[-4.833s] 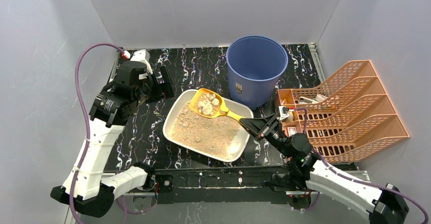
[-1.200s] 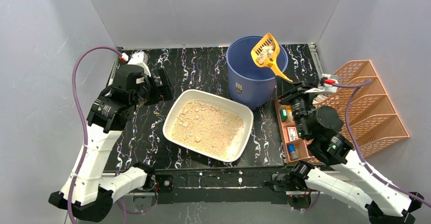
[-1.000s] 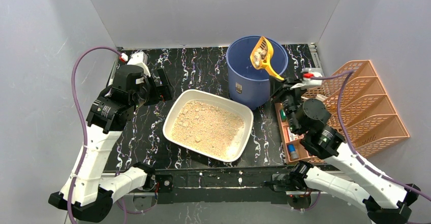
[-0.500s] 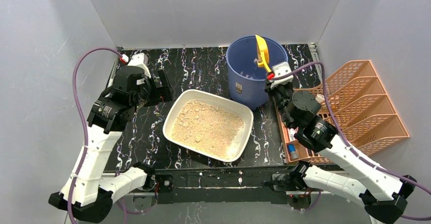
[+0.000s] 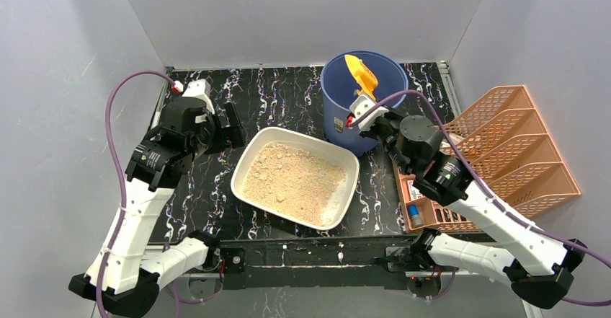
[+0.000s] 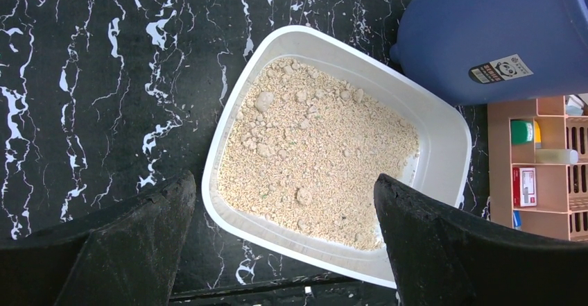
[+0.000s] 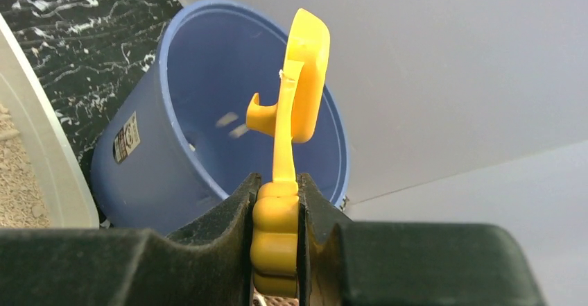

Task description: Clean the litter box

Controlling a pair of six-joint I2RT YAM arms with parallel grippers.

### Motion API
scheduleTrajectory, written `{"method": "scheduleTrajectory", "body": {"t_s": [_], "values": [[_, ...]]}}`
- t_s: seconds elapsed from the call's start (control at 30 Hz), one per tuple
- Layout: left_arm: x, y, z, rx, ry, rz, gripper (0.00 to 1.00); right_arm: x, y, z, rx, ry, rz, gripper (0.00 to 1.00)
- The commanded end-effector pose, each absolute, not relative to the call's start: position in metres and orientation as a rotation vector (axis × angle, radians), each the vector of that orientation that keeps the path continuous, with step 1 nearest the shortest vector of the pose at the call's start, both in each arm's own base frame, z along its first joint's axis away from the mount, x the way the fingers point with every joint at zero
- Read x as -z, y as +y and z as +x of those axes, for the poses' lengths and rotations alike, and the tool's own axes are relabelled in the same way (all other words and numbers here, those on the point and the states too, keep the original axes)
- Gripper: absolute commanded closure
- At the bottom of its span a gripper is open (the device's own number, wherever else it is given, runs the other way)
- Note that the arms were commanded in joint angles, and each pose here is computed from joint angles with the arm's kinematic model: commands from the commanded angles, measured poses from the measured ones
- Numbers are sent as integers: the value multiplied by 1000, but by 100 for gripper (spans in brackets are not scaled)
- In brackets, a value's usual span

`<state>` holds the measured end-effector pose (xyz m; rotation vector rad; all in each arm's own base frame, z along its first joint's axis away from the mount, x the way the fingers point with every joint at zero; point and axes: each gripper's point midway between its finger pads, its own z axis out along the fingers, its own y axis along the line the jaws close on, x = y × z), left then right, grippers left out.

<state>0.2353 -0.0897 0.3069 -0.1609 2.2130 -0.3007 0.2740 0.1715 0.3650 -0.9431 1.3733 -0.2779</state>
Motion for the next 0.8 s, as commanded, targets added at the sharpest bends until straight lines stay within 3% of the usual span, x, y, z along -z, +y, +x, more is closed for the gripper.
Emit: {"method": "scheduleTrajectory", "body": {"t_s": [0.0,0.37,0.77], "values": [[-301,-84,229,276,2229,-161,2,-424,175,262,187,1255,-893,99],[-267,-87,234,238,2306,-152,2,-482,204,212,-425,1268,-666,99],[-209,-81,239,117,2423,-158,2,-437,218,184,-761,1644,-508,99]]}}
